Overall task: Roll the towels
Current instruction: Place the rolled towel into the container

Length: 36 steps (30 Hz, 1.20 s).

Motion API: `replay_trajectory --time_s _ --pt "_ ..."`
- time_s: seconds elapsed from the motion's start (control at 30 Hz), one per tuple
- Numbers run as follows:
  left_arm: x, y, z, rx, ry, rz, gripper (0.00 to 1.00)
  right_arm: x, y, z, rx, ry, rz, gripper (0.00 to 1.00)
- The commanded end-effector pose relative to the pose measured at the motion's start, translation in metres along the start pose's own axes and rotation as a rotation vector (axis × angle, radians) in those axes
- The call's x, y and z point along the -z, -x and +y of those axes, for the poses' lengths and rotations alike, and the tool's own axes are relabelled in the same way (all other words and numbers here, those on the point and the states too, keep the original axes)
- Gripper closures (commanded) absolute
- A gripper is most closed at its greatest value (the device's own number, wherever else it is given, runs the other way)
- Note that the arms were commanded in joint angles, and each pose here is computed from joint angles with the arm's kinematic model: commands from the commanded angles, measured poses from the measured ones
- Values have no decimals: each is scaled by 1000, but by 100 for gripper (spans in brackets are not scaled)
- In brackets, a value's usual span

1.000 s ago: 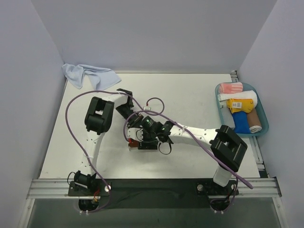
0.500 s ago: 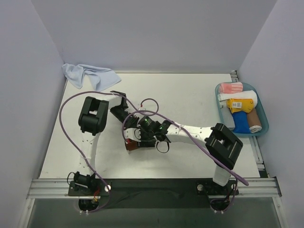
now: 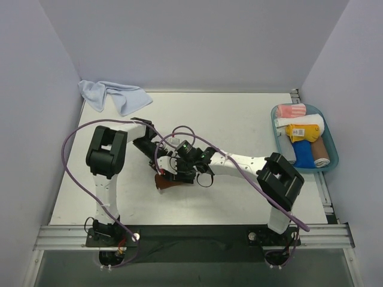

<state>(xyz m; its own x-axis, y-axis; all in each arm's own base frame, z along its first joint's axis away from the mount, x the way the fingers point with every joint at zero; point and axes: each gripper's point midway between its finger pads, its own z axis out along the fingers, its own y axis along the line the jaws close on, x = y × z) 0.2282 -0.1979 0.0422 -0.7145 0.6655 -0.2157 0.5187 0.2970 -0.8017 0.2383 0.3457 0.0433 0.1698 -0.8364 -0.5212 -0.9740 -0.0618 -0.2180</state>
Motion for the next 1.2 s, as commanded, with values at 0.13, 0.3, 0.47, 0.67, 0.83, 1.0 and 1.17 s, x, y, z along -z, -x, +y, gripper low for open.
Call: replay_trajectory --time_s 0.13,0.3,0.47,0.67,0.83,1.0,1.17 --pt "-6 -22 43 -25 135 98 40 -4 -44 39 -108 147 157 54" --pt "-11 -20 57 2 135 113 68 4 -34 34 -93 115 144 41" --pt "-15 -21 63 16 88 144 75 17 -16 27 -40 58 104 31" --pt "-15 -19 63 23 35 181 74 15 -1 21 55 4 72 23" --pt "-13 -17 61 30 -14 210 69 -3 -10 24 134 32 109 23" --pt "-12 -14 65 35 -28 228 68 -21 -20 25 158 39 127 23" --pt "-9 -7 69 23 -22 222 60 -36 -34 36 141 86 153 39"
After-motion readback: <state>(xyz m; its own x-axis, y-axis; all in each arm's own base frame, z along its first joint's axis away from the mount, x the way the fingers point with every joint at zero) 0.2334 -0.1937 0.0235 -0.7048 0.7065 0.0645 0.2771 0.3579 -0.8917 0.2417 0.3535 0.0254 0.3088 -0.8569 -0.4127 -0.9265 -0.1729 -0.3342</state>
